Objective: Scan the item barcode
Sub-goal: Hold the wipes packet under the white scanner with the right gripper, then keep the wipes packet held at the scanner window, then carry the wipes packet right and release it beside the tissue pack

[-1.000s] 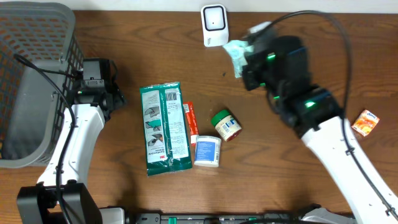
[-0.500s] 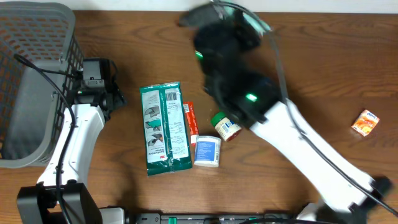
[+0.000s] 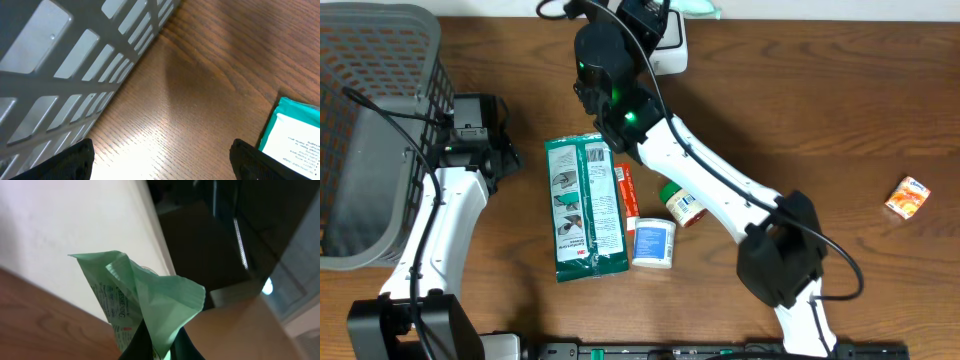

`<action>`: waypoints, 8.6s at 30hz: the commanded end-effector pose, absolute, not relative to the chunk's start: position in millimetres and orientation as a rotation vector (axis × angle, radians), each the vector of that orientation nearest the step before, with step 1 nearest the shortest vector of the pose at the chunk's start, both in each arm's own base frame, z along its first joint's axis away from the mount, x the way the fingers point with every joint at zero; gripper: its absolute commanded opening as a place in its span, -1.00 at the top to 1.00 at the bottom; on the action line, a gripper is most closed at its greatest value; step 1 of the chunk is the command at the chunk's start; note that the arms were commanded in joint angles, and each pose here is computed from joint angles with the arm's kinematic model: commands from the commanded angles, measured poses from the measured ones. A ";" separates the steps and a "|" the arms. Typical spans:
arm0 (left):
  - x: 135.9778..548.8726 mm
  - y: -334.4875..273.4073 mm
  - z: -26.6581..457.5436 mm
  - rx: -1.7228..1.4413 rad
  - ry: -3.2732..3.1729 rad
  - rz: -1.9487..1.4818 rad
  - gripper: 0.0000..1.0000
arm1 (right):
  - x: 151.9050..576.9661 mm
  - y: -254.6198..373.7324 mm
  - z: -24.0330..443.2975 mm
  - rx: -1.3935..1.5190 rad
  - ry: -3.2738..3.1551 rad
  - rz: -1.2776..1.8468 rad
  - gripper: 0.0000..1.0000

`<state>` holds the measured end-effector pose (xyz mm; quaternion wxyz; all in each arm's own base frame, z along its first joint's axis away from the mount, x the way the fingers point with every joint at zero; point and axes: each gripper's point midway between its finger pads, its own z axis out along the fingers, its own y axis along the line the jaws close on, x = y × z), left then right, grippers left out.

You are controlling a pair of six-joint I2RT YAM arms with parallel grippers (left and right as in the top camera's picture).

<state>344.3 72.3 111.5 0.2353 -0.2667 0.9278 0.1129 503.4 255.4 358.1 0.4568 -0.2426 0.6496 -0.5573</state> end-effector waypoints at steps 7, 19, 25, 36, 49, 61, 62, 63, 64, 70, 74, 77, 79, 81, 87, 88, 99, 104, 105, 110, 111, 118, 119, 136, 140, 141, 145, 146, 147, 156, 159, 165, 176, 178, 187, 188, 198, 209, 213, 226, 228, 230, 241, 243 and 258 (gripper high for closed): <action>339.8 75.3 105.0 -0.747 2.557 0.333 -0.72 | 521.5 251.5 358.2 -0.584 1.573 -1.332 0.98; 339.8 75.3 105.0 -0.747 2.557 0.333 -0.72 | 516.5 259.9 352.9 -0.603 1.581 -1.323 0.98; 339.8 75.3 105.0 -0.747 2.557 0.333 -0.72 | 526.3 257.1 327.1 -0.650 1.631 -1.267 0.98; 339.8 75.3 105.0 -0.747 2.557 0.333 -0.72 | 561.4 262.6 310.2 -0.728 1.591 -1.053 0.98; 339.8 75.3 105.0 -0.747 2.557 0.333 -0.72 | 611.8 263.2 233.6 -0.781 1.484 -1.165 0.98; 339.8 75.3 105.0 -0.747 2.557 0.333 -0.72 | 624.8 285.6 220.0 -0.836 1.382 -1.033 0.98; 339.8 75.3 105.0 -0.747 2.557 0.333 -0.72 | 625.0 286.9 219.8 -0.830 1.383 -1.016 0.98; 339.8 75.3 105.0 -0.747 2.557 0.333 -0.72 | 625.1 288.3 219.4 -0.817 1.386 -0.990 0.98; 339.8 75.3 105.0 -0.747 2.557 0.333 -0.72 | 625.4 289.3 217.8 -0.808 1.394 -0.967 0.98; 339.8 75.3 105.0 -0.747 2.557 0.333 -0.72 | 628.0 289.9 204.2 -0.795 1.431 -0.909 0.98; 339.8 75.3 105.0 -0.747 2.557 0.333 -0.72 | 631.1 291.0 187.2 -0.825 1.437 -0.909 0.98; 339.8 75.3 105.0 -0.747 2.557 0.333 -0.72 | 632.6 292.2 171.0 -0.838 1.445 -0.912 0.97; 339.8 75.3 105.0 -0.747 2.557 0.333 -0.73 | 633.1 292.7 160.2 -0.856 1.449 -0.927 0.98; 339.8 75.3 105.0 -0.747 2.557 0.333 -0.73 | 633.5 291.4 147.6 -0.886 1.454 -0.961 0.98; 339.8 75.3 105.0 -0.747 2.557 0.333 -0.73 | 633.8 286.7 126.5 -0.925 1.470 -1.019 0.98; 339.8 75.3 105.0 -0.747 2.557 0.333 -0.72 | 633.4 287.7 125.8 -0.927 1.470 -1.018 0.98; 339.8 75.3 105.0 -0.747 2.557 0.333 -0.72 | 617.2 312.1 113.9 -0.969 1.493 -0.997 0.98; 339.8 75.3 105.0 -0.747 2.557 0.333 -0.72 | 615.6 306.6 111.3 -0.880 1.549 -0.962 0.98; 339.8 75.3 105.0 -0.747 2.557 0.333 -0.72 | 615.6 306.4 110.7 -0.874 1.553 -0.956 0.98; 339.8 75.3 105.0 -0.747 2.557 0.333 -0.72 | 616.9 304.1 110.4 -0.870 1.557 -0.955 0.98; 339.8 75.3 105.0 -0.747 2.557 0.333 -0.72 | 618.0 304.1 112.1 -0.866 1.550 -0.948 0.98; 339.8 75.3 105.0 -0.747 2.557 0.333 -0.72 | 629.5 305.6 144.3 -0.841 1.409 -0.921 0.98; 339.8 75.3 105.0 -0.747 2.557 0.333 -0.73 | 630.7 305.8 144.1 -0.855 1.402 -0.919 0.97; 339.8 75.3 105.0 -0.747 2.557 0.333 -0.72 | 640.7 292.2 126.8 -0.847 1.437 -0.878 0.97; 339.8 75.3 105.0 -0.746 2.557 0.334 -0.73 | 639.1 292.0 113.2 -0.882 1.480 -0.881 0.97; 339.8 75.3 105.0 -0.747 2.557 0.333 -0.72 | 638.7 289.3 110.5 -0.875 1.498 -0.887 0.97; 339.8 75.3 105.0 -0.747 2.557 0.333 -0.72 | 637.5 284.1 97.4 -0.845 1.569 -0.852 0.97; 339.8 75.3 105.0 -0.747 2.557 0.333 -0.72 | 637.3 283.6 96.2 -0.832 1.580 -0.842 0.98; 339.8 75.3 105.0 -0.747 2.557 0.333 -0.73 | 637.1 282.9 95.9 -0.816 1.587 -0.834 0.97; 339.8 75.3 105.0 -0.747 2.557 0.333 -0.72 | 634.5 287.6 97.2 -0.802 1.586 -0.823 0.98; 339.8 75.3 105.0 -0.747 2.557 0.333 -0.72 | 635.7 282.8 113.5 -0.676 1.568 -0.799 0.98; 339.8 75.3 105.0 -0.747 2.557 0.333 -0.72 | 628.7 272.3 215.7 -0.385 1.387 -0.733 0.98; 339.8 75.3 105.0 -0.747 2.557 0.333 -0.73 | 584.4 232.6 339.4 -0.254 1.586 -0.603 0.99; 339.8 75.3 105.0 -0.747 2.557 0.333 -0.72 | 568.8 230.6 347.2 -0.325 1.672 -0.506 0.99; 339.8 75.3 105.0 -0.747 2.557 0.333 -0.72 | 480.1 141.5 346.3 -0.379 2.112 -0.179 0.98; 339.8 75.3 105.0 -0.747 2.557 0.333 -0.72 | 471.9 126.7 340.1 -0.381 2.165 -0.176 0.98; 339.8 75.3 105.0 -0.747 2.557 0.333 -0.73 | 409.9 -13.0 218.4 -0.132 2.756 -0.272 0.98; 339.8 75.3 105.0 -0.747 2.557 0.333 -0.72 | 393.6 -93.3 89.5 0.134 2.870 -0.330 0.98; 339.8 75.3 105.0 -0.747 2.557 0.333 -0.72 | 387.8 -104.4 67.1 0.178 2.860 -0.336 0.91; 339.8 75.3 105.0 -0.747 2.557 0.333 -0.72 | 393.6 -129.7 78.9 0.241 2.787 -0.451 -0.99; 339.8 75.3 105.0 -0.747 2.557 0.333 -0.72 | 394.4 -128.8 88.2 0.240 2.779 -0.445 -0.99; 339.8 75.3 105.0 -0.747 2.557 0.333 -0.73 | 389.3 -126.4 92.6 0.237 2.794 -0.433 -0.98; 339.8 75.3 105.0 -0.747 2.557 0.333 -0.73 | 376.1 -122.9 100.1 0.231 2.827 -0.431 -0.98; 339.8 75.3 105.0 -0.747 2.557 0.333 -0.72 | 372.8 -120.4 100.1 0.223 2.842 -0.430 -0.99; 339.8 75.3 105.0 -0.747 2.557 0.333 -0.73 | 348.2 -103.5 161.3 0.248 2.848 -0.395 -0.99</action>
